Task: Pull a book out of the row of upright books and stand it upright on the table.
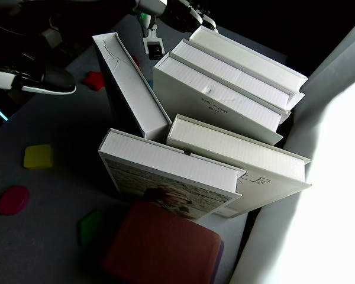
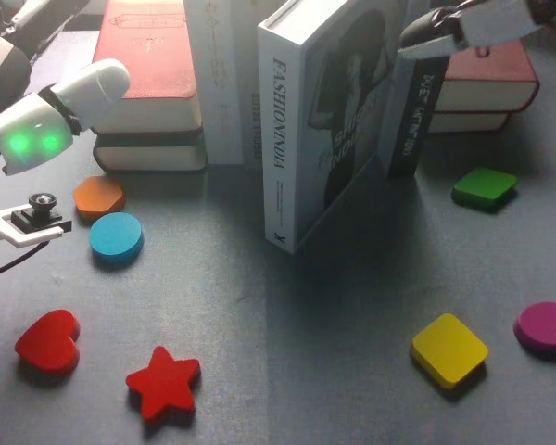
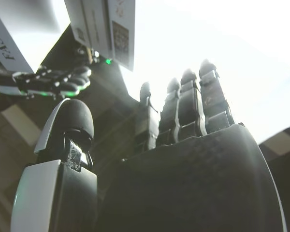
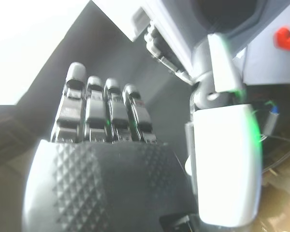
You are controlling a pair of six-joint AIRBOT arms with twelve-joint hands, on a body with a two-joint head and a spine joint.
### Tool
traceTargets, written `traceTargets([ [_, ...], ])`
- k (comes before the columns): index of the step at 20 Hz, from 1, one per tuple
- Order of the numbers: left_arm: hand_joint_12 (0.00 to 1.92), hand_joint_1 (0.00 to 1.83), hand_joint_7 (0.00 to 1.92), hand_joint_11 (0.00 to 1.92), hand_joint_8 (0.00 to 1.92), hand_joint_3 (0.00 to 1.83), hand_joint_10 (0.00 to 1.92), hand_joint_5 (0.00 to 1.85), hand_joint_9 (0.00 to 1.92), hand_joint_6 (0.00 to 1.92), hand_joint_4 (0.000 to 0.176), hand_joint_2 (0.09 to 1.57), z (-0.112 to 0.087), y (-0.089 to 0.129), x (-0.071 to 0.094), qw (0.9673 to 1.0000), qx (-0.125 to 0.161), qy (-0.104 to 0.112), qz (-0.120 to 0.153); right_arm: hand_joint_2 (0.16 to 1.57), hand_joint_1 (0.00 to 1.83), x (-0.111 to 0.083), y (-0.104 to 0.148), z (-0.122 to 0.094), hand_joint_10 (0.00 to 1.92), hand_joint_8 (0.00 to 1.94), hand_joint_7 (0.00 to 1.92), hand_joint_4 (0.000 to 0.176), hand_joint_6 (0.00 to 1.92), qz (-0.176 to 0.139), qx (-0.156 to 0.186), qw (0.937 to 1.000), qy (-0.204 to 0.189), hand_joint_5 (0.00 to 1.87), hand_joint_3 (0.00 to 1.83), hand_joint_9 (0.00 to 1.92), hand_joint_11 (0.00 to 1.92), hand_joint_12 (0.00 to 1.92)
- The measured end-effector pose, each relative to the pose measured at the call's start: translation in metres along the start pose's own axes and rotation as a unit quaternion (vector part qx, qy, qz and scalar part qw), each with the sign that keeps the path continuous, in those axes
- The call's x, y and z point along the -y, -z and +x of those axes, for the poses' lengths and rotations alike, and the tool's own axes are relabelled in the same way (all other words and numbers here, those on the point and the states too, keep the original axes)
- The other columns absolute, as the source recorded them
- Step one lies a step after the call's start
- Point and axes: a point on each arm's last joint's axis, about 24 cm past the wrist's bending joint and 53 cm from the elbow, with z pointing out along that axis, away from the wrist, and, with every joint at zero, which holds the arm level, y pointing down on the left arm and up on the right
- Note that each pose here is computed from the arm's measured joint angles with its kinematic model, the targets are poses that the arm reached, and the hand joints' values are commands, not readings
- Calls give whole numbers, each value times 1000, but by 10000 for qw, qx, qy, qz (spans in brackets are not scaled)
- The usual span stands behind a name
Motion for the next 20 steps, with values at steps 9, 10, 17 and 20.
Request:
traceTargets([
  [9,0,460,1,0,0,1,0,173,0,3,87,1362,1,1,-4,10000,8,10,-55,999,805,-7,-29,24,0,0,0,33,0,-214,-382,9990,-67,0,0,0,0,0],
  [10,0,470,0,0,0,1,0,170,0,2,91,1362,0,1,-4,10000,19,11,-56,1007,750,-4,-31,27,0,0,0,28,0,-193,-439,9988,-140,0,1,0,0,0],
  [17,0,452,0,0,0,0,0,115,0,1,28,1358,1,1,-5,10000,7,6,-61,1247,1013,-11,-51,30,1420,1150,477,0,1326,-341,-467,9973,-446,616,22,173,0,1884],
  [20,0,444,0,0,0,0,0,70,0,0,73,1357,1,1,-8,9999,37,50,-82,1249,1027,-25,-58,32,1440,1146,560,0,1371,-606,-491,9958,-482,734,3,244,0,1920],
])
